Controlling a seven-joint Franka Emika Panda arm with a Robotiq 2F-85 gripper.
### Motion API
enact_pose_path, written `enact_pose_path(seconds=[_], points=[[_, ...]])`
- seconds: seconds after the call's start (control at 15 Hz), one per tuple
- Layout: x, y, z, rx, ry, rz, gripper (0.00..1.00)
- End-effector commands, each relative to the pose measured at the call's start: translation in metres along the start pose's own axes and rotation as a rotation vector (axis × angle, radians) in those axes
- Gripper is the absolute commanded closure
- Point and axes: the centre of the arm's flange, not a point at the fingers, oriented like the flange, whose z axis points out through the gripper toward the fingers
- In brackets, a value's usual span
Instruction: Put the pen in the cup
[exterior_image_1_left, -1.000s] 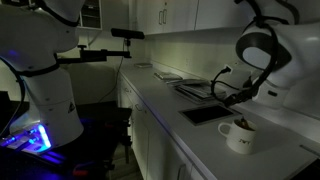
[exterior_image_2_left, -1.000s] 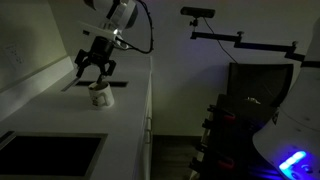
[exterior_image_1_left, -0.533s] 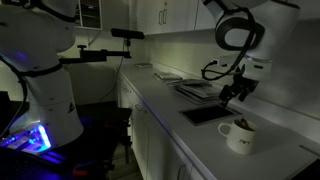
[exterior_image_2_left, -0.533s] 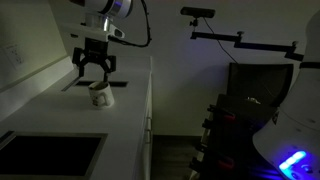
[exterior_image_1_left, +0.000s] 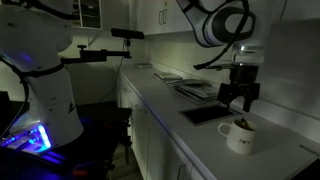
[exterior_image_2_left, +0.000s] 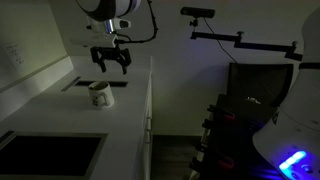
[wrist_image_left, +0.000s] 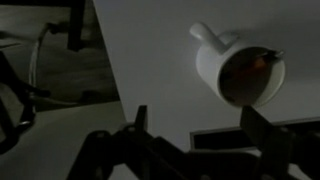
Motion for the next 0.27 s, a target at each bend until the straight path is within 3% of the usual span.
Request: enact_pose_path(seconds=[0.0, 0.2], points=[[-0.0096, 0.0084, -0.0108, -0.063, 0.039, 0.025, 0.0], [-0.0145, 0.0111, -0.0146, -0.058, 0.063, -0.008, 0.0]])
